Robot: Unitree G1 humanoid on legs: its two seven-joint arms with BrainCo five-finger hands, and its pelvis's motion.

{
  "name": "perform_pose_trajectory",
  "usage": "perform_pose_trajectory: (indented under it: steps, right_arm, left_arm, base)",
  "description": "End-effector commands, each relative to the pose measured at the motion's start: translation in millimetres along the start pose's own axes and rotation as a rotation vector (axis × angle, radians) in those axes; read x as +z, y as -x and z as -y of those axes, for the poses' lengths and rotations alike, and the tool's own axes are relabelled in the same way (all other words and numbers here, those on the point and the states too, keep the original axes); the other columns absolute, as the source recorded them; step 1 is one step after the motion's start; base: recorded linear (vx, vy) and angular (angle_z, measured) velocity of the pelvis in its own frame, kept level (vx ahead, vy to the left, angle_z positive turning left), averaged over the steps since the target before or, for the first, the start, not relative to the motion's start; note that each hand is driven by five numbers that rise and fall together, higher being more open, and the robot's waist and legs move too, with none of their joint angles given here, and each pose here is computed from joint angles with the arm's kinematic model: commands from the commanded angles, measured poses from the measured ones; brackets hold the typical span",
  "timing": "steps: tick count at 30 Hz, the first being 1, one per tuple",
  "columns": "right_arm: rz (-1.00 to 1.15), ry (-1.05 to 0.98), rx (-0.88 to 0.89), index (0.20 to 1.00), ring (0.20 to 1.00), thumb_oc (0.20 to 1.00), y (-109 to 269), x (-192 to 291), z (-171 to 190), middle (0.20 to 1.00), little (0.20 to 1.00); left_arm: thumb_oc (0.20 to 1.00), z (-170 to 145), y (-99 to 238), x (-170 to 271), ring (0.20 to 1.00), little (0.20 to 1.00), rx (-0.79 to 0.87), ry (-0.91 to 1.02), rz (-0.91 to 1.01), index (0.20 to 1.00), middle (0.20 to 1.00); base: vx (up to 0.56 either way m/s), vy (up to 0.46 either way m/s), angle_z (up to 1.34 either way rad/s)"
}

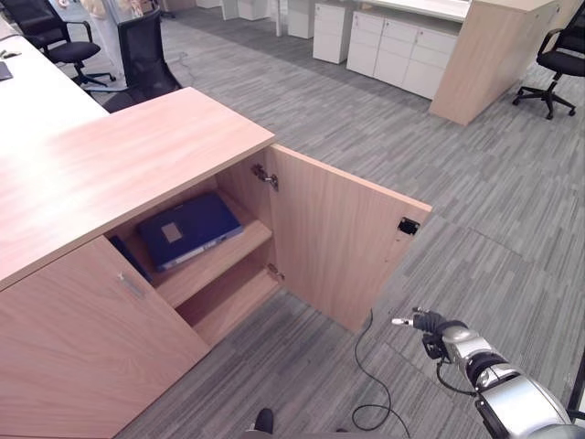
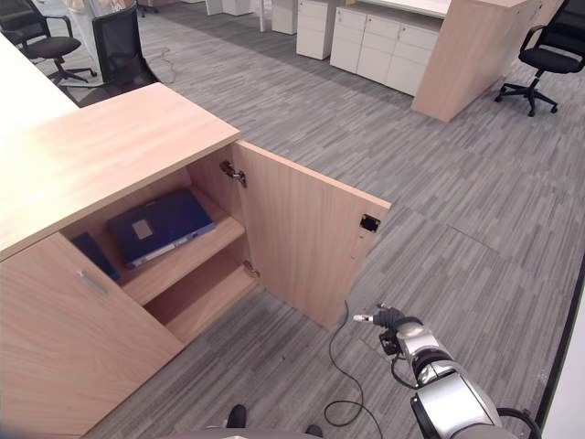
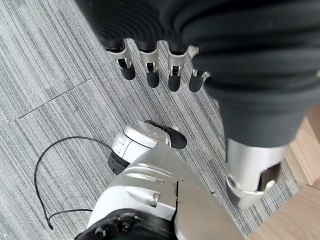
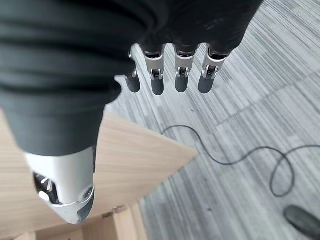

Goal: Put the empty folder in the office cabinet

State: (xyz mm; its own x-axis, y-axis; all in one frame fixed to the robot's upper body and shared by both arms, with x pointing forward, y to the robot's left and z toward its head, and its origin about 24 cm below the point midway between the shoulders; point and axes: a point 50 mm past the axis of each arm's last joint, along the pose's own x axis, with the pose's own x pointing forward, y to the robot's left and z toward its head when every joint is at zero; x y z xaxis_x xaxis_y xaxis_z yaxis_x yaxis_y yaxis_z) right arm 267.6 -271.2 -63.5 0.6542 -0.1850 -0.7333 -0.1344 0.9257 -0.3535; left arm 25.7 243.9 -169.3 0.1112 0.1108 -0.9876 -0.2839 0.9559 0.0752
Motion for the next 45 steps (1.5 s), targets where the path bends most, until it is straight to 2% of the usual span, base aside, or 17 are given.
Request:
perform_pose_trajectory:
  steps: [1,6,11,13,17,28,37,41,45]
  right_arm:
    - [0.153,-0.069,-0.110,1.000,1.000,1.000,3,49,26,1.000,1.000]
    - [0.289,-0.166,-0.170,1.000,1.000,1.000,13,80,51,1.000,1.000]
    - [0.391,-0.180,-0.207,1.000,1.000,1.000,24,113,68,1.000,1.000]
    - [0.391,-0.180,-0.207,1.000,1.000,1.000,24,113,68,1.000,1.000]
    - [0.448,-0.169,-0.274,1.000,1.000,1.000,37,141,92,1.000,1.000]
    - [0.529,-0.198,-0.315,1.000,1.000,1.000,56,176,112,1.000,1.000]
    - [0.598,-0.215,-0.322,1.000,1.000,1.000,69,202,116,1.000,1.000]
    - [0.603,-0.208,-0.290,1.000,1.000,1.000,68,207,108,1.000,1.000]
    - [0.599,-0.137,-0.208,1.000,1.000,1.000,60,214,78,1.000,1.000]
  left_arm:
    - [1.000,-18,3,3,1.000,1.000,0.065,-0.031,-0.018,1.000,1.000]
    - [1.000,-17,2,0,1.000,1.000,0.060,-0.028,-0.011,1.000,1.000]
    - [1.000,-15,2,0,1.000,1.000,0.049,-0.037,-0.005,1.000,1.000]
    - [1.000,-15,2,0,1.000,1.000,0.049,-0.036,-0.005,1.000,1.000]
    - [1.000,-12,2,5,1.000,1.000,0.040,-0.044,0.016,1.000,1.000]
    - [1.000,-10,2,6,1.000,1.000,0.031,-0.066,0.019,1.000,1.000]
    - [1.000,-6,1,18,1.000,1.000,0.022,-0.079,0.059,1.000,1.000]
    - [1.000,-4,1,20,1.000,1.000,0.015,-0.087,0.065,1.000,1.000]
    - [1.000,0,0,19,1.000,1.000,0.003,-0.101,0.064,1.000,1.000]
  base:
    - [0.00,0.000,0.00]
    - [0.00,0.000,0.00]
    - [0.00,0.000,0.00]
    - [0.00,0.000,0.00]
    - [-0.01,-0.008,0.06]
    - [0.00,-0.004,0.06]
    - [-0.01,-0.001,0.02]
    - [-0.01,0.003,0.06]
    - [0.00,0.001,0.01]
